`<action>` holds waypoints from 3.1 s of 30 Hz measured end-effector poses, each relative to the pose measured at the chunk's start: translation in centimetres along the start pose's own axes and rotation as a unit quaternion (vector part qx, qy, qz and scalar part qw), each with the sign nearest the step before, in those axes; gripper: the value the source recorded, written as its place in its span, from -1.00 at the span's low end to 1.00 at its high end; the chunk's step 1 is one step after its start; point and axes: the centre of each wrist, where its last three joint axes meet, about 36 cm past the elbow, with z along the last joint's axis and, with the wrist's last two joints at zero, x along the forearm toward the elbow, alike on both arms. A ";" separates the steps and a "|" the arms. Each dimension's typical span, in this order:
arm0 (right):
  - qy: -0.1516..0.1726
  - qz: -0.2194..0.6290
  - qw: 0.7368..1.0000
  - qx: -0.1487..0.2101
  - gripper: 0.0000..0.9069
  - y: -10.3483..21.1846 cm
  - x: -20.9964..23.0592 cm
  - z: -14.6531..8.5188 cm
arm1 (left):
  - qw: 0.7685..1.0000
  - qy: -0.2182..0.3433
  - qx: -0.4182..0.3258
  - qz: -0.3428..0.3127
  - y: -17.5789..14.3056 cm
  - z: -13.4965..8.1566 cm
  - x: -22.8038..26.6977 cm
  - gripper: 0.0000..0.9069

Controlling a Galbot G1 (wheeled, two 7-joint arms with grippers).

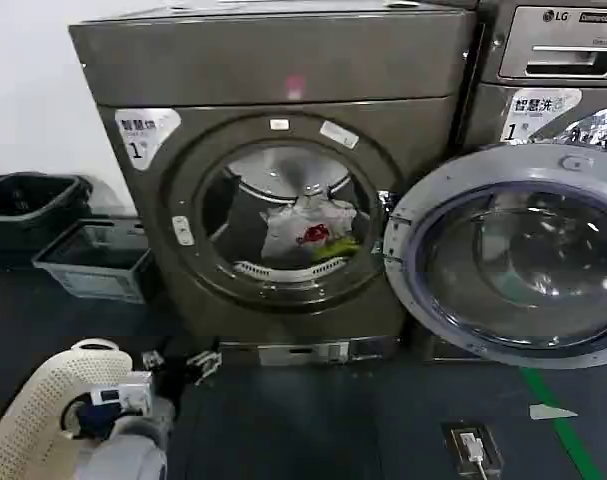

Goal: Grasp the clothes from the dryer.

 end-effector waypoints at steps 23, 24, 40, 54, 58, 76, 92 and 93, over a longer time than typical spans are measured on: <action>0.008 0.023 1.000 -0.003 1.00 0.7 -0.2 1.9 | 1.000 0.009 0.002 0.005 -0.3 0.5 -0.2 1.00; 0.008 0.023 1.000 -0.003 1.00 0.7 -0.2 2.0 | 1.000 0.011 0.002 0.005 -0.3 0.6 -0.2 1.00; 0.014 0.028 1.000 -0.002 1.00 0.5 0.2 2.5 | 1.000 0.014 0.005 0.007 -0.4 0.8 -0.3 1.00; 0.012 0.040 0.999 0.002 1.00 -0.1 0.4 3.4 | 1.000 0.012 0.004 0.010 -0.6 0.7 -0.3 1.00; 0.009 0.049 0.999 -0.001 1.00 -0.6 0.6 3.5 | 1.000 0.010 0.004 0.010 -0.5 0.6 -0.2 1.00; 0.007 0.058 0.998 -0.034 1.00 -1.2 1.3 4.1 | 1.000 0.010 0.000 0.017 -0.8 0.6 0.2 1.00; 0.004 0.063 0.997 -0.052 1.00 -1.4 1.2 4.1 | 1.000 0.006 -0.004 0.025 -1.2 0.4 0.2 1.00; 0.004 0.064 0.997 -0.052 1.00 -1.5 1.2 4.1 | 1.000 0.006 -0.004 0.026 -1.3 0.4 0.2 1.00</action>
